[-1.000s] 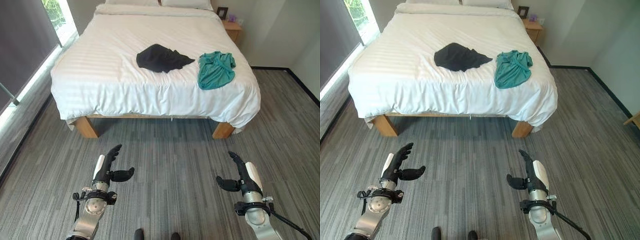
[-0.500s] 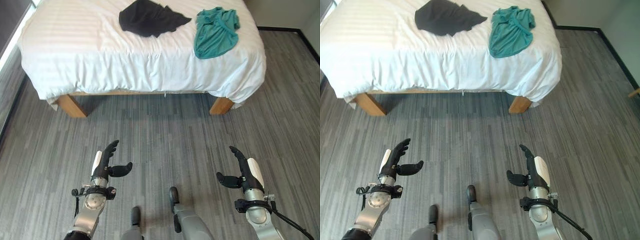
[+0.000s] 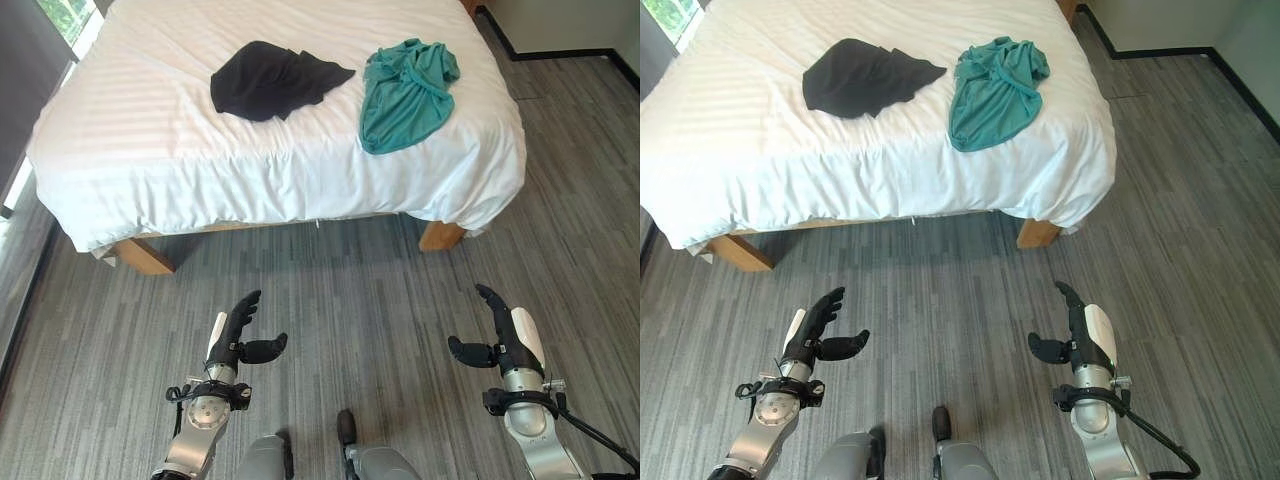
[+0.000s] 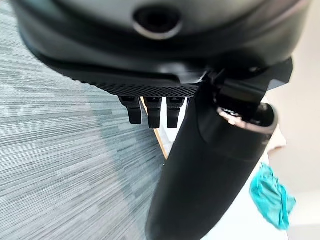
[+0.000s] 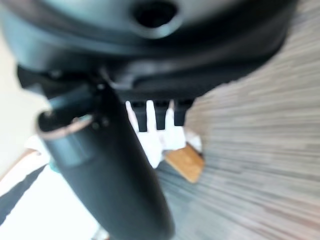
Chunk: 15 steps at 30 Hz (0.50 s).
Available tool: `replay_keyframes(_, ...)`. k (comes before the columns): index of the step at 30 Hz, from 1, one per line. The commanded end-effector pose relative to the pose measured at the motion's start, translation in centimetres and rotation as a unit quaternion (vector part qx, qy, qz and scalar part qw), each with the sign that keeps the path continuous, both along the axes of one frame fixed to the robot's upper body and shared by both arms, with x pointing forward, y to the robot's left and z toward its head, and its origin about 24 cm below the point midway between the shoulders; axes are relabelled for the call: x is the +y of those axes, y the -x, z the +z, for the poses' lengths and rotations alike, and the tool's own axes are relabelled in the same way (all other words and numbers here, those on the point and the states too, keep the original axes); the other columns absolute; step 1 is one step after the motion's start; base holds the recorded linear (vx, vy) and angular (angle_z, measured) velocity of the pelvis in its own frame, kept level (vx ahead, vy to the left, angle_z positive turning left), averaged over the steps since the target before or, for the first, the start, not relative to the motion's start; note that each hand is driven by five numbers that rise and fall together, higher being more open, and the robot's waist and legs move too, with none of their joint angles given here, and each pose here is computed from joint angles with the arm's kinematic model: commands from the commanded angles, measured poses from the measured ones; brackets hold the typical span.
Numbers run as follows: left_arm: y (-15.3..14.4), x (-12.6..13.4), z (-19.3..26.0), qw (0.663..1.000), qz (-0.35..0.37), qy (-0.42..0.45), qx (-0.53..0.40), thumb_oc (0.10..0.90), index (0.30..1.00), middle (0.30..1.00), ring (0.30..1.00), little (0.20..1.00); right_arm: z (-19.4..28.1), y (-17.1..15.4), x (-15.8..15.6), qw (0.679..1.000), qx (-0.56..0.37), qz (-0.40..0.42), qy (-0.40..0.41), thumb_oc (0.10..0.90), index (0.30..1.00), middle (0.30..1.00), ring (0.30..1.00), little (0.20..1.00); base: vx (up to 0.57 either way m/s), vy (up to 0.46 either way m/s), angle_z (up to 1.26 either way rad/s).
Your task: Pick up bed clothes into laundry basket.
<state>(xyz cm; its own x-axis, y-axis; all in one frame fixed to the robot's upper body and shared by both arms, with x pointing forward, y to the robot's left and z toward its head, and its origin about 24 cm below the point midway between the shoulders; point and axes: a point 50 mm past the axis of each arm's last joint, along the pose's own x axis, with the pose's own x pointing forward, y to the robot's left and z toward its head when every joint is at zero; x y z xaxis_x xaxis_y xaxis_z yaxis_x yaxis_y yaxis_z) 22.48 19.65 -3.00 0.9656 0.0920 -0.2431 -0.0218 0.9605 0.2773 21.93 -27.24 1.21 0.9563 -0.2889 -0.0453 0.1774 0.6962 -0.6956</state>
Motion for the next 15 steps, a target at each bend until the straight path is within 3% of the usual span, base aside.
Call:
replay_keyframes(1,-1.4,-0.4,3.3,0.995,-0.021,0.007,-0.095,0.800,0.900,0.900,0.900,0.900,4.0,-1.0,-1.0,0.995,-0.094,0.009,0.038,0.800,0.900,0.900,0.900,0.900,0.32,0.027,-0.04)
replay_keyframes(9,-0.7,-0.2,2.2,0.997,-0.011,0.021,-0.071,0.800,0.900,0.900,0.900,0.900,4.8,-1.4,-1.0,0.992,-0.100,0.005,0.076,0.800,0.900,0.900,0.900,0.900,0.42,0.175,-0.58)
replay_keyframes(15,-1.0,2.1,3.2,0.996,0.009,-0.022,-0.085,0.800,0.900,0.900,0.900,0.900,11.7,-3.8,-1.2,0.956,-0.253,-0.039,0.146,0.800,0.900,0.900,0.900,0.900,0.30,0.105,-0.37)
